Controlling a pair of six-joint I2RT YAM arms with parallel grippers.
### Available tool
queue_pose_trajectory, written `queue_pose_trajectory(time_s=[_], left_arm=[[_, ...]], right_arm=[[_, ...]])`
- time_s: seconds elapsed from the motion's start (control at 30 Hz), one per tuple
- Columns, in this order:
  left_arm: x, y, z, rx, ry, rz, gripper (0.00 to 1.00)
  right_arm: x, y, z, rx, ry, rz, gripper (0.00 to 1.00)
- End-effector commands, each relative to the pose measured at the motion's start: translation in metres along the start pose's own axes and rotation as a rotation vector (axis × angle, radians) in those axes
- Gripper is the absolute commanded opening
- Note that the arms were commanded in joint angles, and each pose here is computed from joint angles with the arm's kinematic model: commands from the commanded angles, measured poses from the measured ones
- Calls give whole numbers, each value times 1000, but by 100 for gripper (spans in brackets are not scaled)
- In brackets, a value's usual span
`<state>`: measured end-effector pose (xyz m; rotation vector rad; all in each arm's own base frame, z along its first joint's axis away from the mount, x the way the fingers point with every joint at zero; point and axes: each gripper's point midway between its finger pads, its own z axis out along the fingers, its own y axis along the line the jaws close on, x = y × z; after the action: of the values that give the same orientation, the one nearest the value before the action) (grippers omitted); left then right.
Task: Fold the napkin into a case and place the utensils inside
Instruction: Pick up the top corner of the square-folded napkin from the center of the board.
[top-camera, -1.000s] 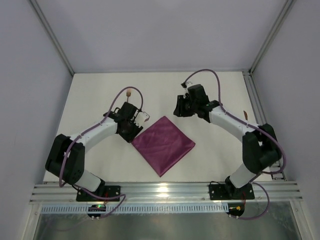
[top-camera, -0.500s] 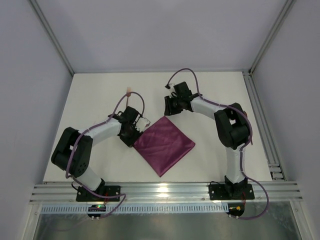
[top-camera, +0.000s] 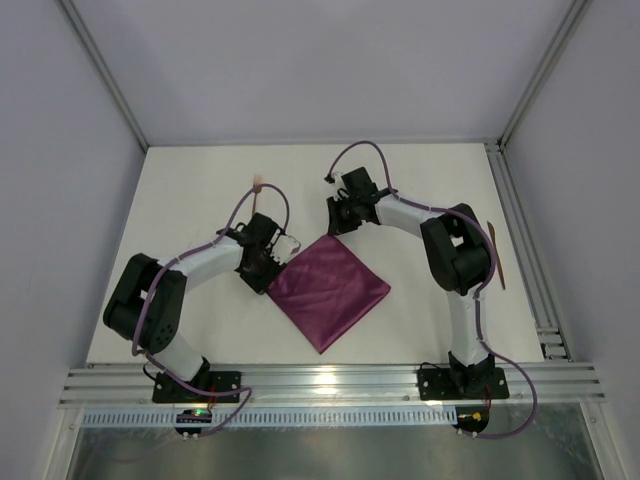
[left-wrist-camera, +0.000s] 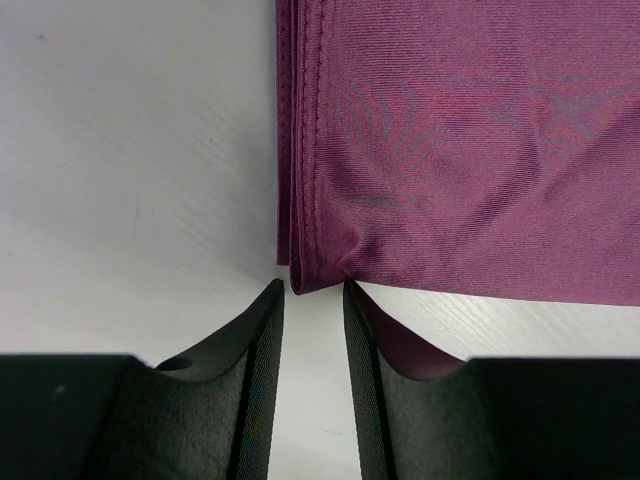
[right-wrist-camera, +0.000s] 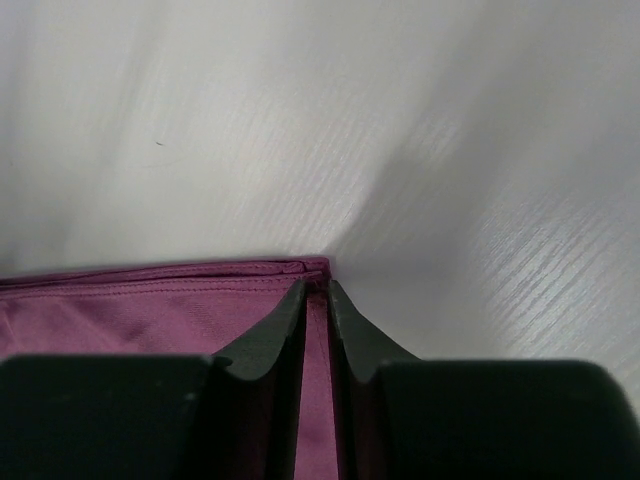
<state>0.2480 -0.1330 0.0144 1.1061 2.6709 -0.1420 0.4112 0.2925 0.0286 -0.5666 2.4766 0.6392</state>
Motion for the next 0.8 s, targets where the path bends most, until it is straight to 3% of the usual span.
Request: queue_pose_trajectory(time_s=[0.0, 0.13, 0.3, 0.77], left_arm=[[-6, 0, 0, 3, -30, -2, 32], [-5, 0, 0, 3, -28, 0, 32], [-7, 0, 0, 4, -32, 2, 33], [-8, 7, -8, -31, -36, 19, 33]], right_arm=[[-19, 9, -3, -12, -46, -26, 17], [-23, 15, -8, -25, -56, -45, 17], [-27, 30, -13, -34, -86, -86, 3], [-38, 39, -48, -1, -198, -120, 3]])
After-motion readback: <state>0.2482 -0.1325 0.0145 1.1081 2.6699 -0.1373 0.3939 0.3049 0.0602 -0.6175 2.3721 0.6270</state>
